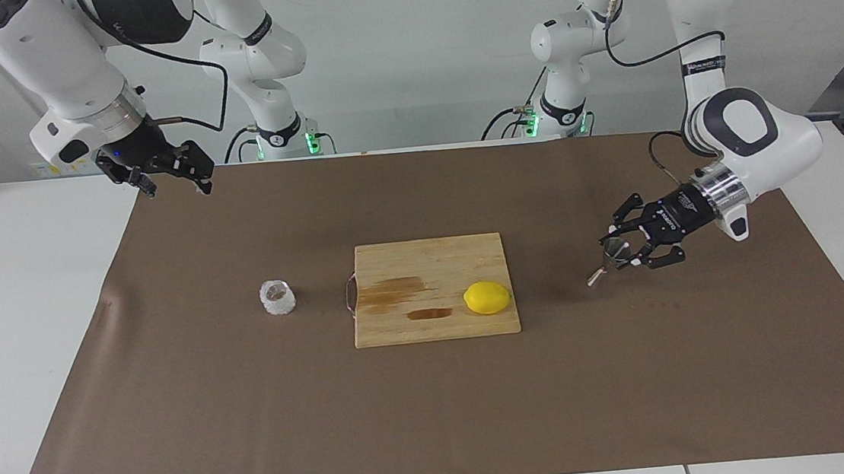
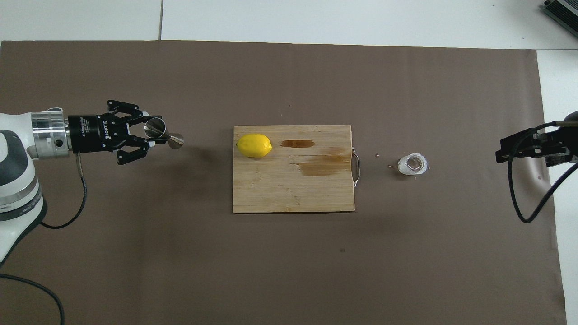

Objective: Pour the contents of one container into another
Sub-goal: 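Carry the steel cup with the left gripper over the wooden board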

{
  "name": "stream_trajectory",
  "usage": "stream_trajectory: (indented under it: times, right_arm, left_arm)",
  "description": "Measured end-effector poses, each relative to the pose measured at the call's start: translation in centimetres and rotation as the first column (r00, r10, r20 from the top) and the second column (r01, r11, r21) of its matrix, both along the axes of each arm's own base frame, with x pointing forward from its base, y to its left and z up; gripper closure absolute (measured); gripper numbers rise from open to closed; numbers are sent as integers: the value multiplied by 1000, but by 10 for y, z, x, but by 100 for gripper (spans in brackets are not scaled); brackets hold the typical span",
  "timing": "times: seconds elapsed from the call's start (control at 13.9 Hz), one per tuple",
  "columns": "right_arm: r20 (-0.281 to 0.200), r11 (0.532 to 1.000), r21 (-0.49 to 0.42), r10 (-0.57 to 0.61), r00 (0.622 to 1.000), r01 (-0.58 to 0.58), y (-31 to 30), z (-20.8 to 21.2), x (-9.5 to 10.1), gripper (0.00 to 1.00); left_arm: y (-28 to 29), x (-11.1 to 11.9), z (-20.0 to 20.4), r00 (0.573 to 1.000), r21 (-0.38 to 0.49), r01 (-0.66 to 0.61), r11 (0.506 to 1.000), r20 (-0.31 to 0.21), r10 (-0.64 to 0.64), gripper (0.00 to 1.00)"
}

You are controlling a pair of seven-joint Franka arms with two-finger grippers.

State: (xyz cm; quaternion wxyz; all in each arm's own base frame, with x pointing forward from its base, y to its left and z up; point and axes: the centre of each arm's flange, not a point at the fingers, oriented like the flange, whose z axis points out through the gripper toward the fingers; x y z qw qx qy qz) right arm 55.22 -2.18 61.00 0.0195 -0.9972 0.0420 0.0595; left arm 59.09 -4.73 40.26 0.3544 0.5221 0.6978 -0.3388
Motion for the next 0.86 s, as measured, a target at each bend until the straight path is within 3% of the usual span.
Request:
stream_trajectory:
  times: [0.29,0.43,0.65,0.86]
  right_arm:
    - [0,1000,0,0,1000,0,0,0,0,0]
    - [0,1000,0,0,1000,0,0,0,0,0]
    - [0,1000,0,0,1000,0,0,0,0,0]
    - [0,1000,0,0,1000,0,0,0,0,0]
  left_arm:
    - [-93,-1,25,997,44,-70,997,-41,72,49]
    - [-138,-7,32,991,26,-120,992,-63,122,49]
    - [-198,-21,33,971,-3,-238,971,-39,237,49]
    - [-259,-53,20,927,1,-374,927,-26,374,49]
